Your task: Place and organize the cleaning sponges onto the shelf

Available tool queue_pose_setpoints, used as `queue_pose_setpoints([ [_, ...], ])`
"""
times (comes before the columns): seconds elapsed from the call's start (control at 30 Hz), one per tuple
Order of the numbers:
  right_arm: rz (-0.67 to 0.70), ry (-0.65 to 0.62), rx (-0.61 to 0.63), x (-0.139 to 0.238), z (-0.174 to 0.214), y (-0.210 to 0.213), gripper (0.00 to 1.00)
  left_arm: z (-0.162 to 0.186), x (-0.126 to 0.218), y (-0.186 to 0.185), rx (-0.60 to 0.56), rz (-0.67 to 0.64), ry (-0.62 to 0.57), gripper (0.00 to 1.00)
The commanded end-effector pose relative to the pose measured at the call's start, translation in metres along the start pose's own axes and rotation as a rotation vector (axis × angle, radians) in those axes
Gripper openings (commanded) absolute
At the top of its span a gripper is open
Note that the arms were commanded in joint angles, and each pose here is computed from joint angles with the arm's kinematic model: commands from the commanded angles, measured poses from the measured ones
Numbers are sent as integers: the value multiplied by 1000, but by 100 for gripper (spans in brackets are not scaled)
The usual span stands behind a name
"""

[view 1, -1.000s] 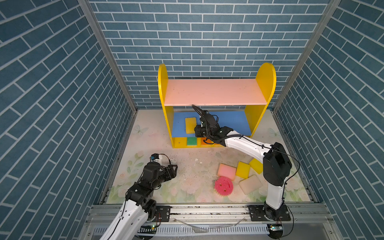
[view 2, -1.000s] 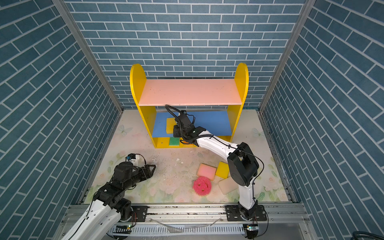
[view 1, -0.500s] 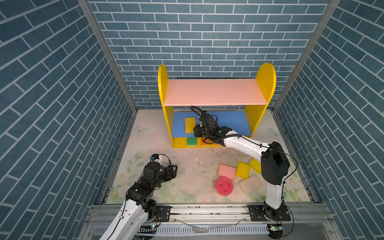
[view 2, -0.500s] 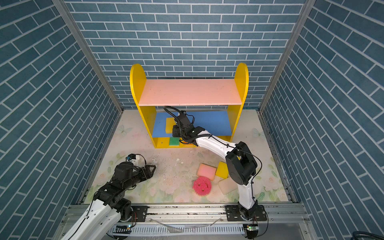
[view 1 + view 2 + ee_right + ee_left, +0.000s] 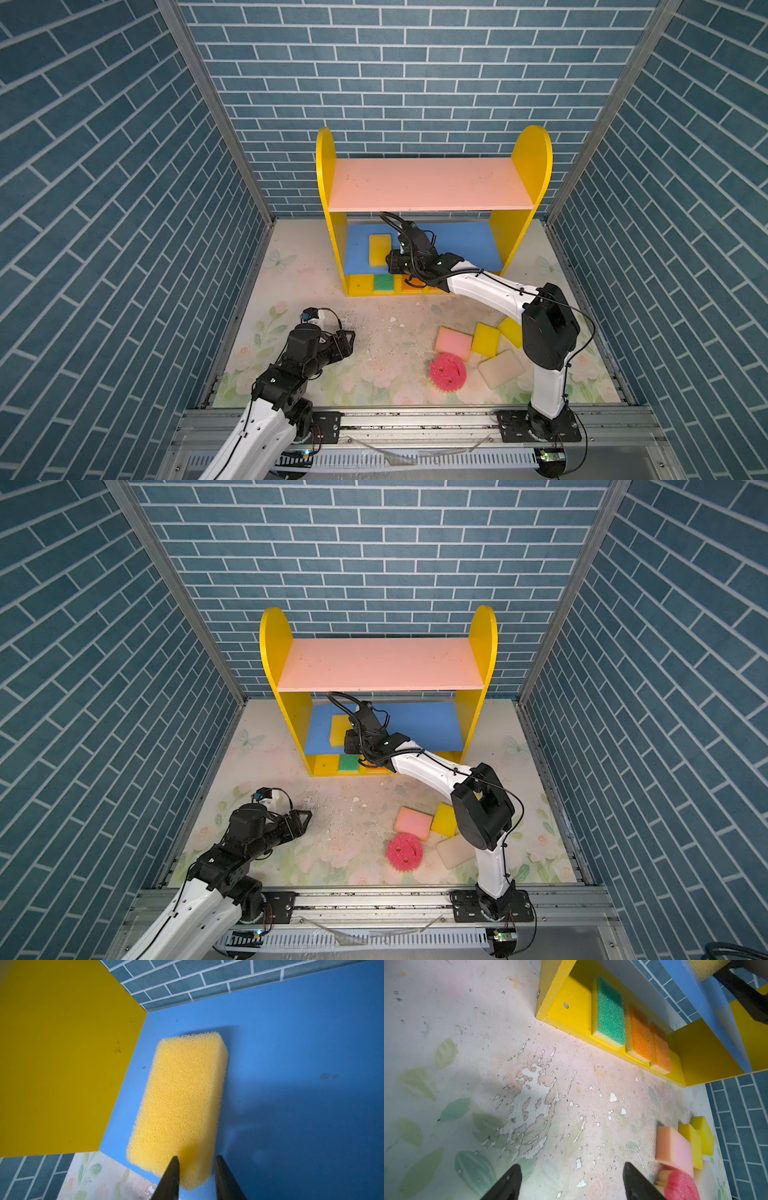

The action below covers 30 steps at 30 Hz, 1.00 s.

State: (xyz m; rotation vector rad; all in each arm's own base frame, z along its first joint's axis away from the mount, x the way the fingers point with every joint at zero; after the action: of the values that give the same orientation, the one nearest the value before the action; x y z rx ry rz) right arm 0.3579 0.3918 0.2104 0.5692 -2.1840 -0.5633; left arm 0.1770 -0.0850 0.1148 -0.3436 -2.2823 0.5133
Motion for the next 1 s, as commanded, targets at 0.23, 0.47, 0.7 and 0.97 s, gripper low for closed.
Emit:
queue_pose_setpoints([
  [0.23, -2, -1, -48, 3, -2, -3, 30, -3, 1, -1, -10, -1, -15, 78],
  [0.47, -12, -19, -46, 17, -5, 0, 32, -5, 3, -2, -12, 0, -19, 78],
  [0.7, -14, -43, -50, 43, -8, -1, 34, -9, 4, -5, -17, 9, -28, 78],
  [0.97, -32, -50, -54, 46, -7, 4, 17, -14, 8, -10, -32, 21, -24, 78],
])
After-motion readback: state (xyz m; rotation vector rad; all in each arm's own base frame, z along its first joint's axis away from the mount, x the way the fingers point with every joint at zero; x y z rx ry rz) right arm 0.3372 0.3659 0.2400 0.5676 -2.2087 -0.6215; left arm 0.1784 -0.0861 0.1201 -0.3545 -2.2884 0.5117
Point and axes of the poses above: each gripper's point midway between its finger pads, its own x axis back along the fingers, its own y axis along the line the jaws close on, z = x × y, the point moved 4 cm from there along x, back along the fingers, and after that the axes turned 10 degrees about -x, right-handed, at the moved point
